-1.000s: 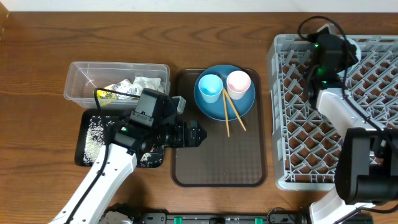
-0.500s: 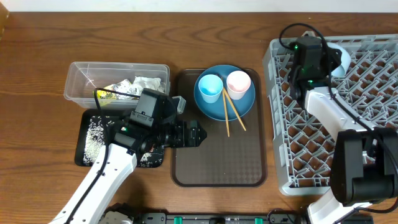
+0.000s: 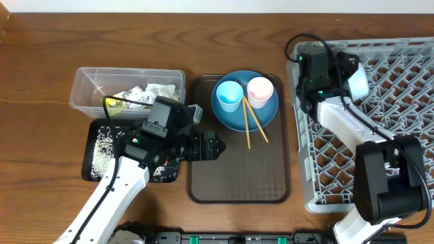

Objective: Sort waste into correct bins and load items into the dishwasher rack
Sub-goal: 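Carry the bowl right into the grey dish rack with the right gripper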

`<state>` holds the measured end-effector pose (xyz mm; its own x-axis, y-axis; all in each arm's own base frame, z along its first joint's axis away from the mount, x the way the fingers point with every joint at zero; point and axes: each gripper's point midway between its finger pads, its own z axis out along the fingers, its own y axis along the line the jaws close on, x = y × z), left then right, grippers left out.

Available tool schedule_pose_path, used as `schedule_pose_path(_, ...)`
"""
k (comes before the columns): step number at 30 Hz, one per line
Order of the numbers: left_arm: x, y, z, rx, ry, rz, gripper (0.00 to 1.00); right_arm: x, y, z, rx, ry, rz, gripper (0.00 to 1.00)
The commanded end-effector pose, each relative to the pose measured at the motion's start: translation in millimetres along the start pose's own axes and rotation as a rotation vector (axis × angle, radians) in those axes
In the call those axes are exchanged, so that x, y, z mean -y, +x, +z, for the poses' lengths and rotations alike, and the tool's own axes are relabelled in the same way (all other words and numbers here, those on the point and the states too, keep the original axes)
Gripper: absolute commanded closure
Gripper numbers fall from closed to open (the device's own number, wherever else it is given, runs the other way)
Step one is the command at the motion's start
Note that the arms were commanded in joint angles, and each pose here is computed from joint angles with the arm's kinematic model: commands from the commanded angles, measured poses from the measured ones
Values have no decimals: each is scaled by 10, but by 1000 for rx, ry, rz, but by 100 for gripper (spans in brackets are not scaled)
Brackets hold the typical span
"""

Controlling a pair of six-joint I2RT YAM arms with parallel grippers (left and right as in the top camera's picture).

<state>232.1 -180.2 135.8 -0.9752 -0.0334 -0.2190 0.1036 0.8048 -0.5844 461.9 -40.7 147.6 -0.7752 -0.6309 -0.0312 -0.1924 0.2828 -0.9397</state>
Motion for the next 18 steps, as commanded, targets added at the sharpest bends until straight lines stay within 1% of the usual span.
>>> schedule_pose_path(1,8,-3,2,-4,8,2,2,-59,1,-82,-20,14,-31,35)
schedule_pose_path(4,8,-3,2,-4,8,2,2,-62,-33,-172,-4,8,-40,34)
schedule_pose_path(10,8,-3,2,-4,8,2,2,209,-99,-441,83,-1,96,30)
schedule_pose_path(13,8,-3,2,-4,8,2,2,293,-58,-576,150,-85,183,28)
schedule_pose_path(15,8,-3,2,-4,8,2,2,332,-5,-647,195,-169,281,28)
schedule_pose_path(18,8,-3,2,-4,8,2,2,338,121,-674,236,-336,464,32)
